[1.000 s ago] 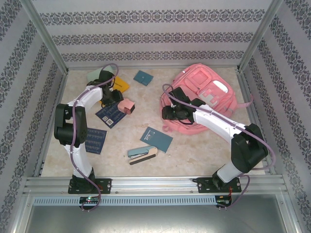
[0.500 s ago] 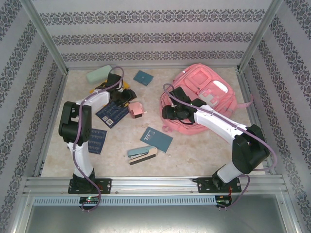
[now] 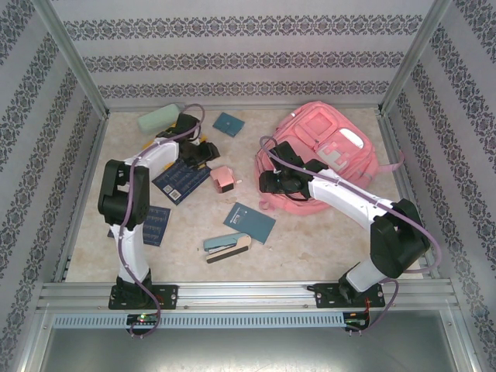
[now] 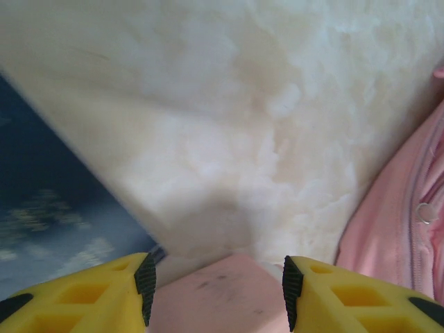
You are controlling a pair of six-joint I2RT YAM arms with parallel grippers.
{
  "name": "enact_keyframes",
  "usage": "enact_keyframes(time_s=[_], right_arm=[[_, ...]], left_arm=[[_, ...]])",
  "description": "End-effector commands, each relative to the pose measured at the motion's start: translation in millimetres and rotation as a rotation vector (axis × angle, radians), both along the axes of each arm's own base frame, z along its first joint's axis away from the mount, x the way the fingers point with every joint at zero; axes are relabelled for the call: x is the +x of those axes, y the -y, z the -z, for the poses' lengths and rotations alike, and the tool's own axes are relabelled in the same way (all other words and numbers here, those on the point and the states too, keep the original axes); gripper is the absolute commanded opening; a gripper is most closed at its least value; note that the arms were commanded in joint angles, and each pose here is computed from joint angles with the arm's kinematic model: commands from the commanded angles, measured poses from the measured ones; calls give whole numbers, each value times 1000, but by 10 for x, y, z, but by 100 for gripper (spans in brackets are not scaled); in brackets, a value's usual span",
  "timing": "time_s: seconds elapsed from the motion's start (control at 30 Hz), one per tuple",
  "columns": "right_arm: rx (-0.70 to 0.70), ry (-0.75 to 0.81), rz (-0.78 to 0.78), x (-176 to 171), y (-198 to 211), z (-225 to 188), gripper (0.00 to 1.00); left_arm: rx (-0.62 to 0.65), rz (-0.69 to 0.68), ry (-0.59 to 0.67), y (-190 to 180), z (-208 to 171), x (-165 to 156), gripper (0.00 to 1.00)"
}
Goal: Pack the student bag
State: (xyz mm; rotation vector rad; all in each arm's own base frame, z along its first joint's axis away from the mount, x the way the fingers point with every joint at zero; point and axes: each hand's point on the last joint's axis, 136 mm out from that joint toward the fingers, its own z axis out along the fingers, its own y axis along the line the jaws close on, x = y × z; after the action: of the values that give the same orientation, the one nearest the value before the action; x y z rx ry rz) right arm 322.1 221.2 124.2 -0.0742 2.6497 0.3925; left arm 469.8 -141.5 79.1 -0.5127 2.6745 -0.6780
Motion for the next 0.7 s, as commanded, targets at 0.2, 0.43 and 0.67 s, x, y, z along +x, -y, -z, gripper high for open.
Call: enact_keyframes(time_s=[0.2,0.43,0.67], right_arm=[[9,14,-4,-65,-52,-42,49],[7,12,-23,-102,-145,-18,49],[8,6,-68,-140,-301,15,49]], left_arm=[[186,-132,-87,-1179,126,-212,49],[197,-216,-192,-1363,497,-483,46],[27,-277,-273,-1002,759,-751,45]])
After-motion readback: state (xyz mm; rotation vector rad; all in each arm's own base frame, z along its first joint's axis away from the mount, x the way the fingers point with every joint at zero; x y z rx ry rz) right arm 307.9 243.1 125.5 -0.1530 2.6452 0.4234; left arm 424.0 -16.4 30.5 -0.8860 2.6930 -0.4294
